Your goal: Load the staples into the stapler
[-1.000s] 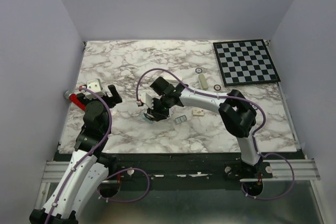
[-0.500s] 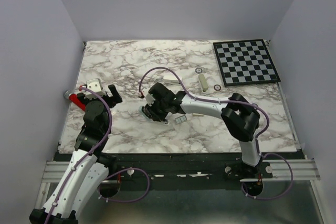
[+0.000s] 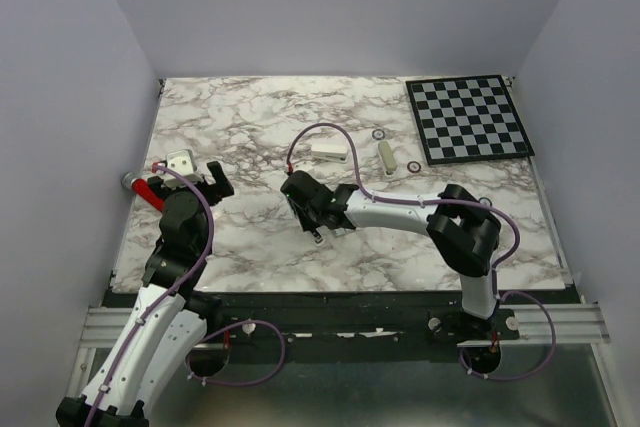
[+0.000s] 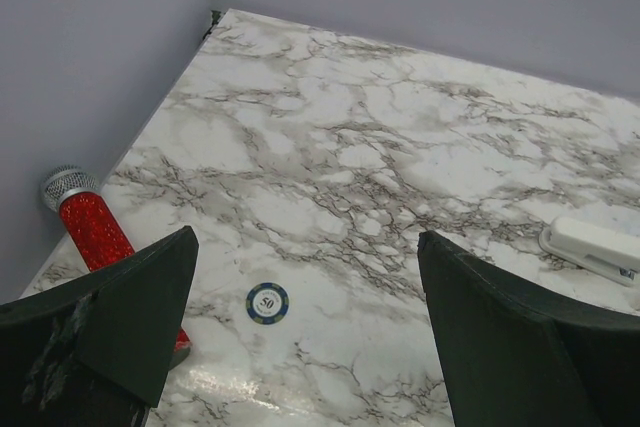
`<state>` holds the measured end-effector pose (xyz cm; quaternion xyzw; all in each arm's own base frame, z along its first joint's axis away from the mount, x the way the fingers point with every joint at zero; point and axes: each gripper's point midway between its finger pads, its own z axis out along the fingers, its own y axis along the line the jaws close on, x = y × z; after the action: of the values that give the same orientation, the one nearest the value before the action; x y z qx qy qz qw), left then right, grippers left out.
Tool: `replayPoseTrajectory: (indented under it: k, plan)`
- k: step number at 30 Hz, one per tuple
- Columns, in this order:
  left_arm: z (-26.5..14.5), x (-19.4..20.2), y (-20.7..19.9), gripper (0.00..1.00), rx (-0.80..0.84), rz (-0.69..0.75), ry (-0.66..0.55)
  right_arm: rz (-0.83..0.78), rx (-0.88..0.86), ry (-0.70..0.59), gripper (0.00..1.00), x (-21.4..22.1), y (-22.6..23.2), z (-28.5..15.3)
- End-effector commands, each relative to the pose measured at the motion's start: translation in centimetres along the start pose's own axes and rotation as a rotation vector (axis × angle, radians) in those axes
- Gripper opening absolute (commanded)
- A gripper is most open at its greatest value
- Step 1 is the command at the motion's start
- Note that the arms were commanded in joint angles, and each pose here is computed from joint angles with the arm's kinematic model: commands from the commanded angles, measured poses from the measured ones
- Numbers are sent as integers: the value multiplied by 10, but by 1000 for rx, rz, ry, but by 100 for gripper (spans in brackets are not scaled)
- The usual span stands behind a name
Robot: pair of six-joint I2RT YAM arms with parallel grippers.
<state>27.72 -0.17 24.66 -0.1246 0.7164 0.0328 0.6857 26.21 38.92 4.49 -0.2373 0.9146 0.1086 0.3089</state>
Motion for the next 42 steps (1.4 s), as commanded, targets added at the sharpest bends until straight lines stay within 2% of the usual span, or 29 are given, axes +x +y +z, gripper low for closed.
replayPoseTrajectory:
  k: [1,9,16,21,26,33,42]
  plan:
    - [0,1,-6,99,30,-1,-3,-7,150,48,32,20,-32,-1]
    - [0,0,-6,99,31,-1,-5,-26,72,31,54,1,-17,-19]
    - [0,1,-4,99,22,5,-4,-21,55,35,60,-9,-25,-52]
    - [0,1,-5,99,26,7,-1,2,28,92,59,4,-44,-65]
    - [2,2,-8,99,33,7,4,42,73,173,53,29,-70,-54]
    - [2,3,-8,99,38,10,11,57,99,232,40,49,-78,-37]
    - [1,2,-9,99,43,10,9,48,139,247,36,60,-85,-26]
